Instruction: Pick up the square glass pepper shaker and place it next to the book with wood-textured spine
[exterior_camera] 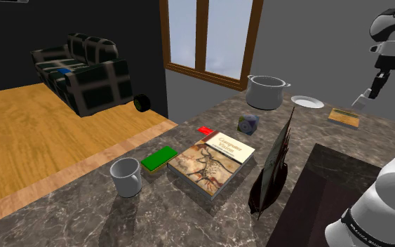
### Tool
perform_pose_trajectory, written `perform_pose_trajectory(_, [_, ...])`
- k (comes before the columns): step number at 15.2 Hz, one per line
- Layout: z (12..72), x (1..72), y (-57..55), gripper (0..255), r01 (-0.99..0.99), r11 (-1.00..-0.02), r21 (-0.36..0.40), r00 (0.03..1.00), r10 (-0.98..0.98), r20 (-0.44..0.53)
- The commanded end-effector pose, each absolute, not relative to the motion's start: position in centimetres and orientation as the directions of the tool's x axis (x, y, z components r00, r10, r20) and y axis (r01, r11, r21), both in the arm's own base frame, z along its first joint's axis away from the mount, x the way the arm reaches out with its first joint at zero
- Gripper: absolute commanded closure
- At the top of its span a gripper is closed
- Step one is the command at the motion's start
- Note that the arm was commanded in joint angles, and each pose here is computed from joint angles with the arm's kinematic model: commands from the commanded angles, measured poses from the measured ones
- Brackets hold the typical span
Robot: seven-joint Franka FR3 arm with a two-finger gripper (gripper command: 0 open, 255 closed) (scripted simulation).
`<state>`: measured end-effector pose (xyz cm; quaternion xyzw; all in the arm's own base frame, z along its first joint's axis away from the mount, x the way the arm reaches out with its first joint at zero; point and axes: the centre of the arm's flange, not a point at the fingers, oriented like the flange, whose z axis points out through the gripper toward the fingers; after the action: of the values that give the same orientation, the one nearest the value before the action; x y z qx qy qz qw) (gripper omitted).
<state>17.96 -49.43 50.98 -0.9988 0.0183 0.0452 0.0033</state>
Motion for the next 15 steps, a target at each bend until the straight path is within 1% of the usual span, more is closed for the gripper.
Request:
perform_pose_trajectory(1, [50.9,17.1,-52.2,255,-0.033,-0.999,-0.001,0.995,-0.033,-0.091])
perform_pose_trajectory(12, [51.0,11.6,-66.3,255,-0.034,-0.999,-0.001,0.995,-0.033,-0.091])
perform_pose_trajectory(15, [49.4,11.6,-66.3,255,-0.033,-0.999,-0.001,0.995,-0.033,-0.091])
